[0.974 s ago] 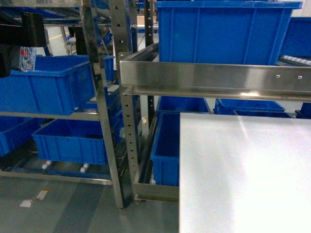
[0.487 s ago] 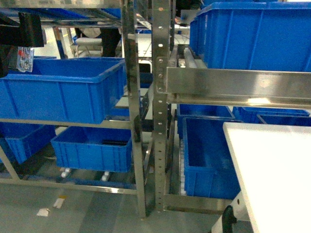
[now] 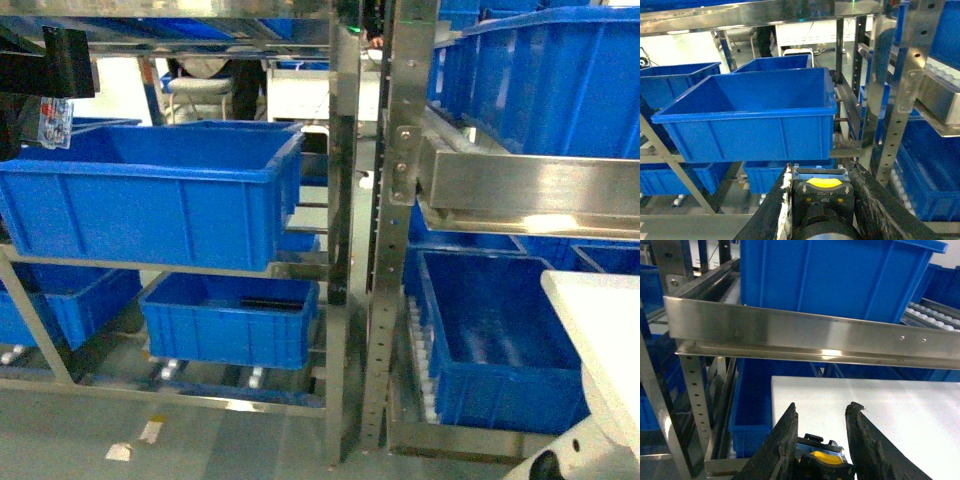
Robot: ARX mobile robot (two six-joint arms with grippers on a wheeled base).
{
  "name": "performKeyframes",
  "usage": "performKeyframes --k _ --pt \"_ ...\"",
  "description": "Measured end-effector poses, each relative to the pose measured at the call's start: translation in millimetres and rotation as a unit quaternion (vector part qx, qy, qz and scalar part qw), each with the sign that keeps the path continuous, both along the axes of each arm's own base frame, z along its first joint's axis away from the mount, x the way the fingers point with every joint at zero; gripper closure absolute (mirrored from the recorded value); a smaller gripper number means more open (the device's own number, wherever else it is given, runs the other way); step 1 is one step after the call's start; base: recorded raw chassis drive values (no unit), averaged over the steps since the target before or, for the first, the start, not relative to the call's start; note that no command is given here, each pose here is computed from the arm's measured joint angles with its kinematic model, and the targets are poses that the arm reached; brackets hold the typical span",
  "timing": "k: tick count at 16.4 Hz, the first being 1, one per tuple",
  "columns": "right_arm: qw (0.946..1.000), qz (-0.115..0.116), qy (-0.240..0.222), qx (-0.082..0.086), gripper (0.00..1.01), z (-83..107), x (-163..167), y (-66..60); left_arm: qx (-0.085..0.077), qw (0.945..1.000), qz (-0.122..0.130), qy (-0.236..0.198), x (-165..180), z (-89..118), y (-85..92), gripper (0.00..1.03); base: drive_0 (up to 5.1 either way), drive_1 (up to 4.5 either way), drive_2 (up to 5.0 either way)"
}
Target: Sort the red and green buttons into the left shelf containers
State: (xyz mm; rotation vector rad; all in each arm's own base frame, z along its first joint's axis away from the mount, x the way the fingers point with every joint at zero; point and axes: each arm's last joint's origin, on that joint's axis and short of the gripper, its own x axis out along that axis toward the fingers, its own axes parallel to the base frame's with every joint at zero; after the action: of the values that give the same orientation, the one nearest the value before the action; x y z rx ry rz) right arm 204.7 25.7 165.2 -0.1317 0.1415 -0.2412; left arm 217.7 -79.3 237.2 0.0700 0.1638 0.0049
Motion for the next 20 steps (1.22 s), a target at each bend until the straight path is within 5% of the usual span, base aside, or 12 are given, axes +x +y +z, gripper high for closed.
performKeyframes --k 20 --pt "1.0 0.0 0.001 0.0 0.74 -0.2 0.0 0.0 0.001 1.0 0.0 0.001 0.0 -0.3 0.0 0.75 -4.2 4.37 -0.1"
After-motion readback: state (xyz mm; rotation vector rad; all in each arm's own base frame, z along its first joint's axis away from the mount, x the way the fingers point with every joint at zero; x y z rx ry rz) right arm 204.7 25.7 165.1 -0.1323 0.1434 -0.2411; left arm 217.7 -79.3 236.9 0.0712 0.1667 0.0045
